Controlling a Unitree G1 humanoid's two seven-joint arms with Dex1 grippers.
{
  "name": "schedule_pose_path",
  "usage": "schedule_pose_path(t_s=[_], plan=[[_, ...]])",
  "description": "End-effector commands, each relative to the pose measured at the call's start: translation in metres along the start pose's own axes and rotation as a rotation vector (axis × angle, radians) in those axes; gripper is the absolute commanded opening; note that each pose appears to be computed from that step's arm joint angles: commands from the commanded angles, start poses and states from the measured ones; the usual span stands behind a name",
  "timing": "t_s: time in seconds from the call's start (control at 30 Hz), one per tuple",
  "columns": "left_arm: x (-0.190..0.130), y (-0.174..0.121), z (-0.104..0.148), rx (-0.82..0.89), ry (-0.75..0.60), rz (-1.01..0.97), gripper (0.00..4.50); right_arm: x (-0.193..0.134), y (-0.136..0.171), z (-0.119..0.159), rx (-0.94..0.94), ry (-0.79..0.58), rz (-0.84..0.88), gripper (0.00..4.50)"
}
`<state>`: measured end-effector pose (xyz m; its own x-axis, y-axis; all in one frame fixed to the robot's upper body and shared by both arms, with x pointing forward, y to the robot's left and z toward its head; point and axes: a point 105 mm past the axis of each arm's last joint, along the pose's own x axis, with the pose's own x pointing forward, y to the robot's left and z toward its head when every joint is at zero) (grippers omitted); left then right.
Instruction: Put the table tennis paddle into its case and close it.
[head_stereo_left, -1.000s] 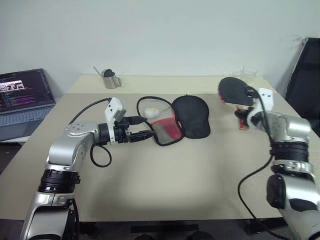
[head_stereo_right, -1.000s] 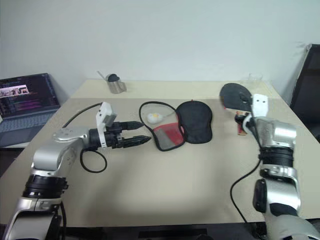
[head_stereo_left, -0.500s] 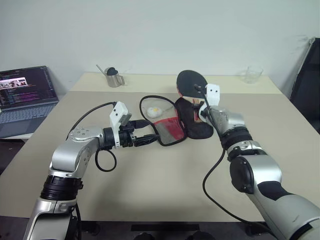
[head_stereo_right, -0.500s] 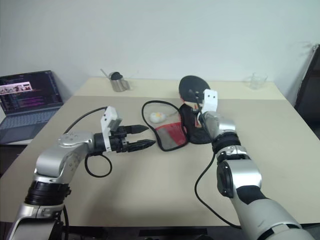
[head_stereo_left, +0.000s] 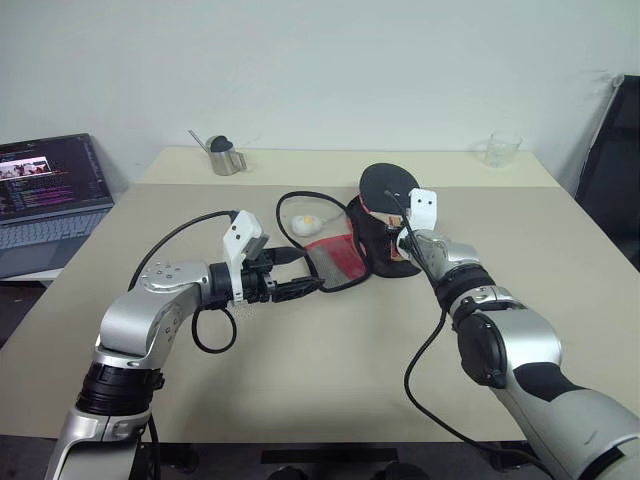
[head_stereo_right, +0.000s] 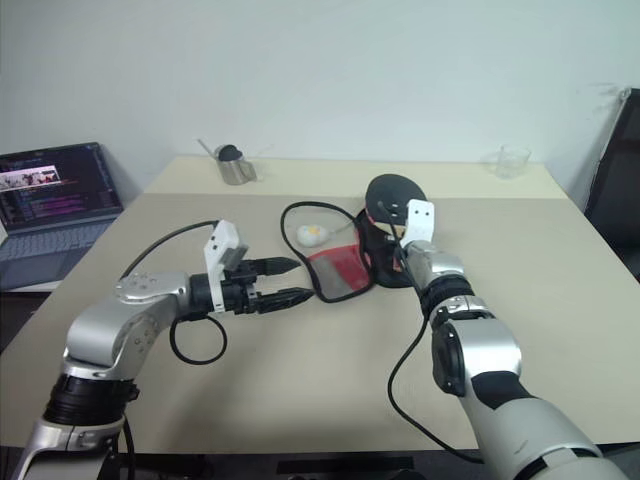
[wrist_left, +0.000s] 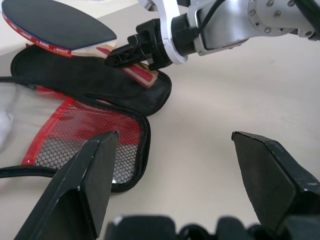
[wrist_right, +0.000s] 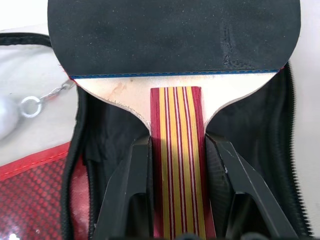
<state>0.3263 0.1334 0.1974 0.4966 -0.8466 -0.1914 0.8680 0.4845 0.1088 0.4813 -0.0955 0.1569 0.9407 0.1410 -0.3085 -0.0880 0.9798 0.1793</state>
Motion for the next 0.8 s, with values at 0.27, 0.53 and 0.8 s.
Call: schedule_pose_path(t_s=[0.27,0.53,0.8], plan=[[-0.003,-0.005,0.009,0.033,-0.022,0.002,3.95,-0.001,0.012,0.011,-0.041,-0.036,0.035,1.05],[-0.002,-0.005,0.008,0.033,-0.021,0.003,3.95,0.0,0.005,0.0,-0.068,0.003,0.001,1.05],[0.0,-0.005,0.009,0.037,-0.024,-0.001,3.95,0.001,0.002,-0.01,-0.097,0.041,-0.024,1.05]])
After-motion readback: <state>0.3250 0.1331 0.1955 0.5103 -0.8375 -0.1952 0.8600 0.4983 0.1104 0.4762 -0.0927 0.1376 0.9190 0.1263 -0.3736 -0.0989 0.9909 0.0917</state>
